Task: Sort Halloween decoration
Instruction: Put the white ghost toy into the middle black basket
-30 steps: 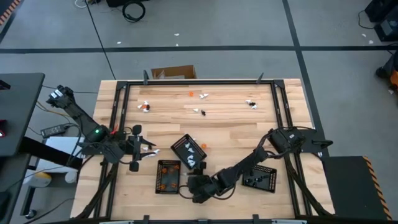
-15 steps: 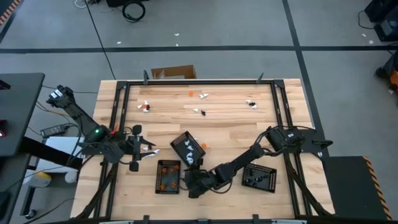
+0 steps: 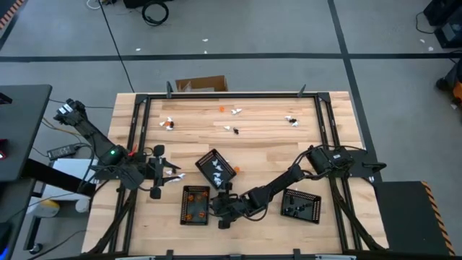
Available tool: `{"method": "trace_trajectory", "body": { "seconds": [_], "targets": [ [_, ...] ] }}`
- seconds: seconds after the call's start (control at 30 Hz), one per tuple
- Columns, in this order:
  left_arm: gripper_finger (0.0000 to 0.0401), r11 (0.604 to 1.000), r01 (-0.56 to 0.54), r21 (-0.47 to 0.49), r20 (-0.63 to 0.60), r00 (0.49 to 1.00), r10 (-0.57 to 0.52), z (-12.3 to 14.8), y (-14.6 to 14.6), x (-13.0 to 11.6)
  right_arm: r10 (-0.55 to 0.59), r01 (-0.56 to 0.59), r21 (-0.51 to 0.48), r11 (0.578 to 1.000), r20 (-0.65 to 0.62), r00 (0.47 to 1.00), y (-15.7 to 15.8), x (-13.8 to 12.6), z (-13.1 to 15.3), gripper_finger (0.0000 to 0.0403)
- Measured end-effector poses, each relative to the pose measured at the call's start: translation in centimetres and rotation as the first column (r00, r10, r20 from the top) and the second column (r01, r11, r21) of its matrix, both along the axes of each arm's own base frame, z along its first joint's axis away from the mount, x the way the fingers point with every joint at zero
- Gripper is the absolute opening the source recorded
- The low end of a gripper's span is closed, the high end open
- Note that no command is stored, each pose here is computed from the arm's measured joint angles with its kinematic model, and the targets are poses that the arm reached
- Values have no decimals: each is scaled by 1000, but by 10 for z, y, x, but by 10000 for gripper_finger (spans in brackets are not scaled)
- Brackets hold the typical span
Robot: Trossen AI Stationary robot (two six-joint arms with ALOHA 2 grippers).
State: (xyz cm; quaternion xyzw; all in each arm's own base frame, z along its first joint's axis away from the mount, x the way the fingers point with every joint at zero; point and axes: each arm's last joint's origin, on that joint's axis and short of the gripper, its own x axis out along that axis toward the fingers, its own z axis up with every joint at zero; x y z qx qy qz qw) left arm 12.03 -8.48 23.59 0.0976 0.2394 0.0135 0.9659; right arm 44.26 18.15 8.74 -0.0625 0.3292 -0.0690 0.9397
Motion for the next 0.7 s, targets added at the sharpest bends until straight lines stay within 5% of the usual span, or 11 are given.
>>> {"method": "trace_trajectory", "body": {
  "seconds": [0.27,0.7],
  "targets": [
    [155,1000,0,2,-2,1000,0,0,0,0,-21,20,-24,1000,-20,1000,-2,-2,0,74],
    [155,1000,0,3,-3,1000,0,0,0,0,-23,23,-10,1000,-103,994,2,-18,27,82]
  ]
}}
